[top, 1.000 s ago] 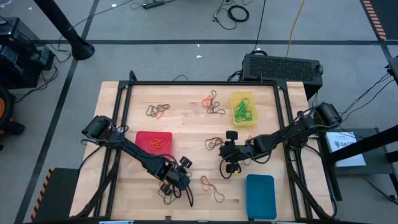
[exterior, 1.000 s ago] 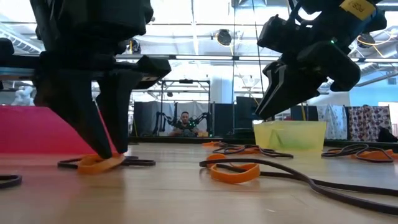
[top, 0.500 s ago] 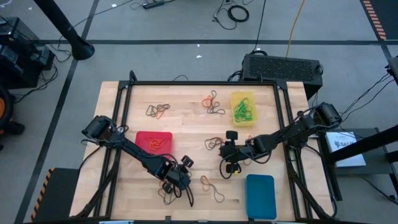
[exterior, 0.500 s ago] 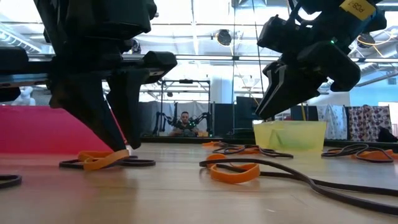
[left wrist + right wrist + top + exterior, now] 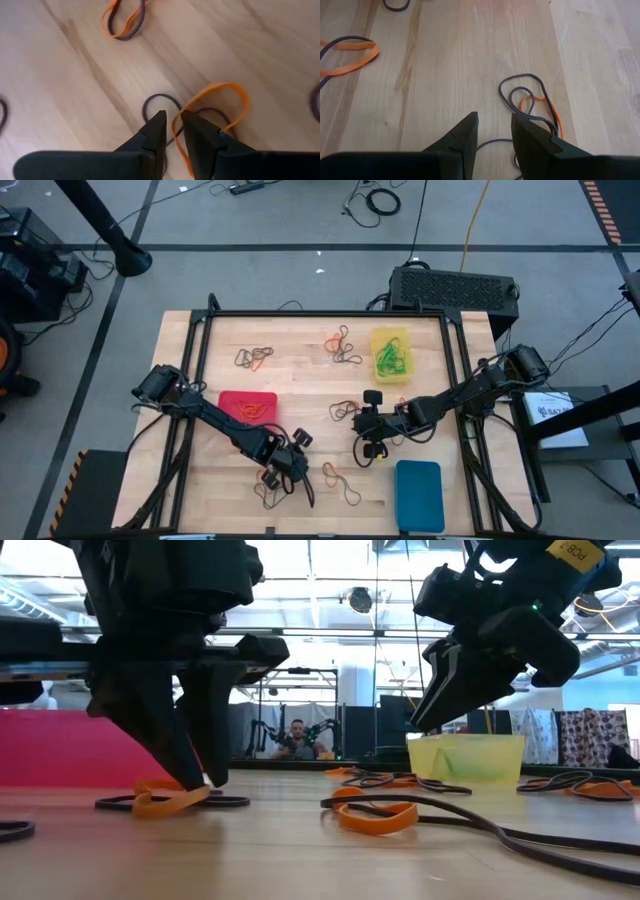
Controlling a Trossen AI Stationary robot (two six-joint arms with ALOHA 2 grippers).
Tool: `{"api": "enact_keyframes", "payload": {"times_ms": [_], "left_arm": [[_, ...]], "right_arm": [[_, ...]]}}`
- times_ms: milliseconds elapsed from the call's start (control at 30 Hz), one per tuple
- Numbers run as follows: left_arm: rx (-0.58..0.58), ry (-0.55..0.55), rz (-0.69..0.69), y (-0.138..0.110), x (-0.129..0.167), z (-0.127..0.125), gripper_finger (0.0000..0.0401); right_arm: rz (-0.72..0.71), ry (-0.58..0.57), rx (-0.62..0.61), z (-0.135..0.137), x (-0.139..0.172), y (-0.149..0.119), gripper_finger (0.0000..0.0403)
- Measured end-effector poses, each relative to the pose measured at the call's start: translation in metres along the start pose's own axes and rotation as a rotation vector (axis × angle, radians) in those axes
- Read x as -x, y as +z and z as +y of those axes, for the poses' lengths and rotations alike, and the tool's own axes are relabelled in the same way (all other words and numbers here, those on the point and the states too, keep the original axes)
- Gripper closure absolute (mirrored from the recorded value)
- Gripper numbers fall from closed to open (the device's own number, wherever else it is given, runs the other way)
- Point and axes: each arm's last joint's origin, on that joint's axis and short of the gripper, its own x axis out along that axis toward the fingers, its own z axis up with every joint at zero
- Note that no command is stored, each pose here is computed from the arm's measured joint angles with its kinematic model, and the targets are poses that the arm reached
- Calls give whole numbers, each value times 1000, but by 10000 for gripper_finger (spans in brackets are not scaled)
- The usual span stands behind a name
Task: Sort rubber bands into baskets
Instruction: Put the orange rubber band into the pink bin
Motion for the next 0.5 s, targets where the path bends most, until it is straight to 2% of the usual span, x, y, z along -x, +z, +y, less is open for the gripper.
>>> {"api": "enact_keyframes", "payload": {"times_ms": [133, 500], "left_arm": [[0, -37, -11, 0, 0, -1, 328], [0, -40, -1, -1, -5, -1, 329]], "right_arm": [[0, 0, 0, 0, 0, 0, 291], [0, 0, 0, 0, 0, 0, 291]]}}
